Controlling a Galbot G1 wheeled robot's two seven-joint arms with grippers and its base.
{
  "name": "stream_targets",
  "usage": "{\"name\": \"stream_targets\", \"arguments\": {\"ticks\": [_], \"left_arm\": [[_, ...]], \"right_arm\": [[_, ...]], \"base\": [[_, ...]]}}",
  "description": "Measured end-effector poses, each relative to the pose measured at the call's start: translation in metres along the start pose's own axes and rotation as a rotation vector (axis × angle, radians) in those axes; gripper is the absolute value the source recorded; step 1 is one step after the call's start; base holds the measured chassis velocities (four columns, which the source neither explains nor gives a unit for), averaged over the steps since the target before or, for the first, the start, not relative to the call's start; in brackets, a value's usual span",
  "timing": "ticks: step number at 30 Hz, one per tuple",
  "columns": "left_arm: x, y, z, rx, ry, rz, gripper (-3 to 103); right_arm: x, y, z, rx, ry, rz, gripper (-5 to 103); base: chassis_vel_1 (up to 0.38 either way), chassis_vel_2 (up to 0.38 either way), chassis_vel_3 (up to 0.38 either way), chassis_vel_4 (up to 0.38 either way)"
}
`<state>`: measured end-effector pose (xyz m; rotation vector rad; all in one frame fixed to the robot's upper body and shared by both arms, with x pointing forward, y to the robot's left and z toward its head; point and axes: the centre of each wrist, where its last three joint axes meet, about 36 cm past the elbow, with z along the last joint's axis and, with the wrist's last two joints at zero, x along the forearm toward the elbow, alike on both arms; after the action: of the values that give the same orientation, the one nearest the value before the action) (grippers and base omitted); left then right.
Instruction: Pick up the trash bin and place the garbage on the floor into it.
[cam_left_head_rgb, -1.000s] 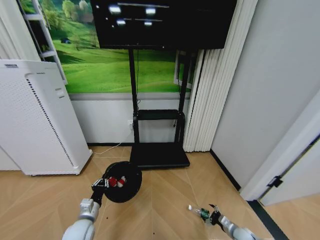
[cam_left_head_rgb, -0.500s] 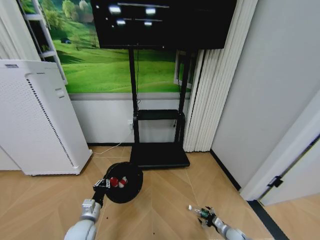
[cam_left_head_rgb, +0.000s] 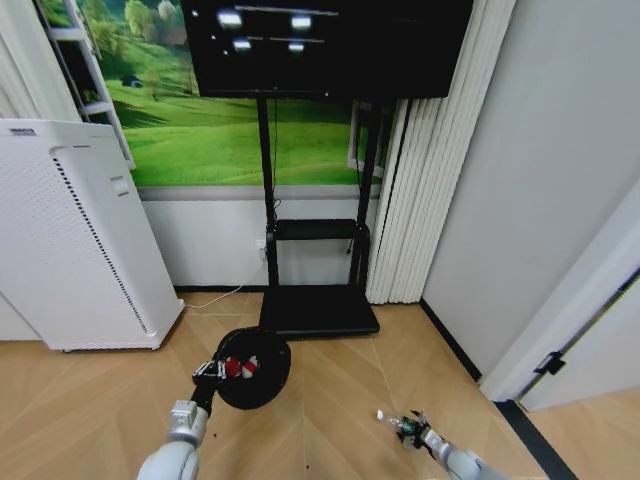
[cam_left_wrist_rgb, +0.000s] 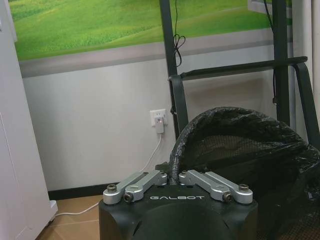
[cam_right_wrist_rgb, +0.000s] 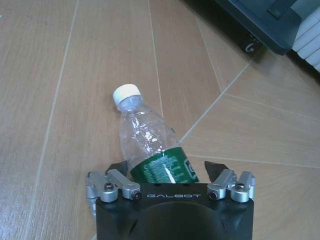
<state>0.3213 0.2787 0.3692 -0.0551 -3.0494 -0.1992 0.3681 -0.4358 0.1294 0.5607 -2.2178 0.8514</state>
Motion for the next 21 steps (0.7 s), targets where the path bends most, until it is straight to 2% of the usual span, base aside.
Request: {"name": "stream_targets", "arguments": {"ticks": [3, 4, 5, 7, 8, 9, 20, 21], "left_arm": [[-0.001, 0.001, 0.001, -0.004, 0.001, 0.0, 5], [-0.001, 0.001, 0.001, -0.004, 0.001, 0.0, 5], [-0.001, 0.001, 0.001, -0.003, 0.0, 0.0, 5], [-0.001, 0.002, 0.001, -0.003, 0.0, 0.0, 5], [-0.001, 0.001, 0.002, -0.003, 0.0, -0.001, 5], [-0.001, 0.001, 0.002, -0.003, -0.001, -0.001, 5], [0.0, 0.0, 0.005, -0.003, -0.002, 0.0, 5], [-0.001, -0.002, 0.005, -0.001, -0.002, 0.005, 5]], "right_arm": [[-0.001, 0.001, 0.0, -0.002, -0.002, -0.002, 68], [-0.001, 0.001, 0.0, -0.002, -0.002, -0.002, 68], [-0.001, 0.002, 0.001, -0.002, -0.002, -0.002, 62], [-0.001, 0.002, 0.001, -0.002, -0.002, -0.003, 62], [-0.001, 0.003, 0.002, -0.002, -0.002, -0.003, 51], [0.0, 0.003, 0.002, -0.002, -0.001, -0.003, 46], [0.01, 0.004, 0.002, 0.0, -0.018, -0.005, 25], [0.014, 0.001, -0.004, -0.004, -0.035, 0.005, 21]], "base": [[0.0, 0.0, 0.0, 0.0], [0.0, 0.0, 0.0, 0.0], [0.0, 0.0, 0.0, 0.0], [0.0, 0.0, 0.0, 0.0], [0.0, 0.0, 0.0, 0.0], [0.0, 0.0, 0.0, 0.0], [0.0, 0.0, 0.0, 0.0], [0.0, 0.0, 0.0, 0.0]]}}
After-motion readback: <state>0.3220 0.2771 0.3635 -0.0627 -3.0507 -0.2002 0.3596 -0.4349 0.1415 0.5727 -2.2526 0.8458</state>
